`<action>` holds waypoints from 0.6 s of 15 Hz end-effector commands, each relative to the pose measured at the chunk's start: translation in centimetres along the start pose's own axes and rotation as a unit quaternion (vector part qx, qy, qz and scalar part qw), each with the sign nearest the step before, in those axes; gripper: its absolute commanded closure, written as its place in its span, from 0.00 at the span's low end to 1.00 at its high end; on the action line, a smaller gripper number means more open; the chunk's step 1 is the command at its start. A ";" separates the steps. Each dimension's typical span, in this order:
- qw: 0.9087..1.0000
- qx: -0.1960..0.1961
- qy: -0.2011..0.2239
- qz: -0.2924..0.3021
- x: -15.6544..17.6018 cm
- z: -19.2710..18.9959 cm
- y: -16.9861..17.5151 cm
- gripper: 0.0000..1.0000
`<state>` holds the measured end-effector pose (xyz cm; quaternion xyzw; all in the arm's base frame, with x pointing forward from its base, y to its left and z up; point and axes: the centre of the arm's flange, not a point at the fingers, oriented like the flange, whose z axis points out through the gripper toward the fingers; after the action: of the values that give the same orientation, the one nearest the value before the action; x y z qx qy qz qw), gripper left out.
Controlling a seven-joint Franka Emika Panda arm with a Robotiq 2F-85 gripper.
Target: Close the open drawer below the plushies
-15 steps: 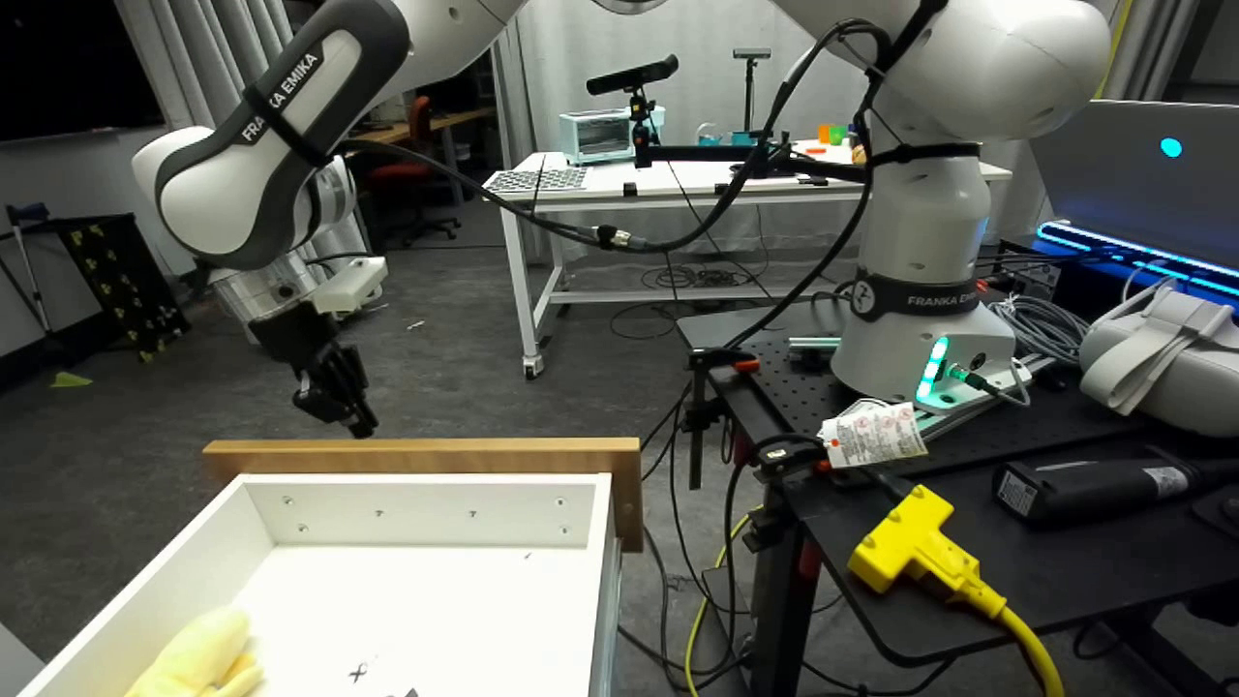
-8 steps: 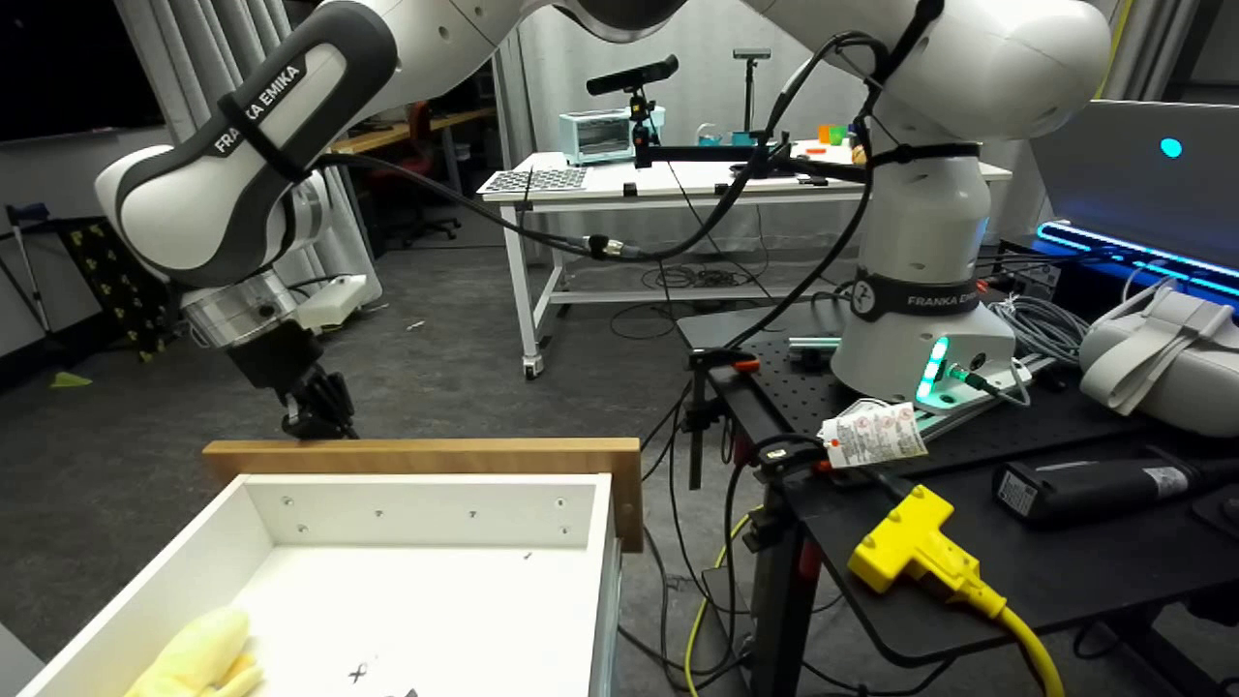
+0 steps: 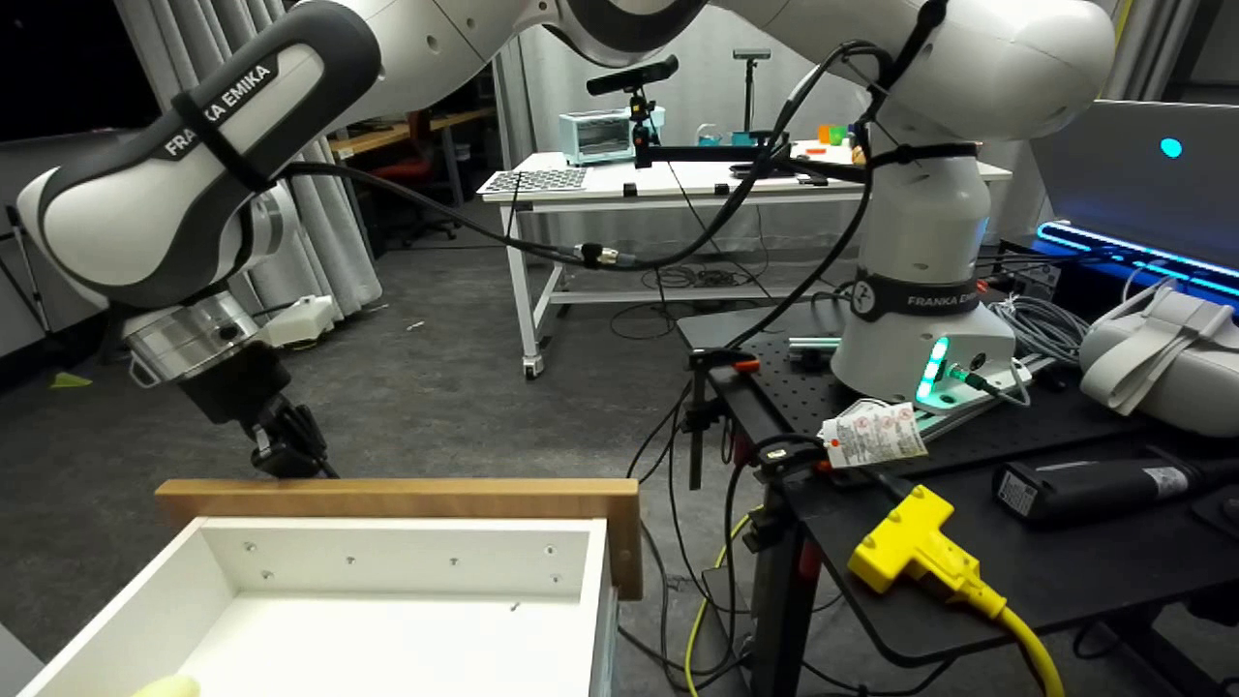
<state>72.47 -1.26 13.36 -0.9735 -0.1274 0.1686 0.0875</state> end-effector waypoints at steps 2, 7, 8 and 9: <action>0.996 0.007 -0.025 -0.083 4.7 0.7 -6.0 1.00; 0.987 0.016 -0.029 -0.155 7.4 1.7 -12.5 1.00; 0.984 0.022 -0.028 -0.172 7.9 1.8 -13.9 1.00; 0.981 0.023 -0.028 -0.189 8.1 2.0 -15.2 1.00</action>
<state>72.67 12.45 12.65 -0.9407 -0.2634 0.1779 0.1188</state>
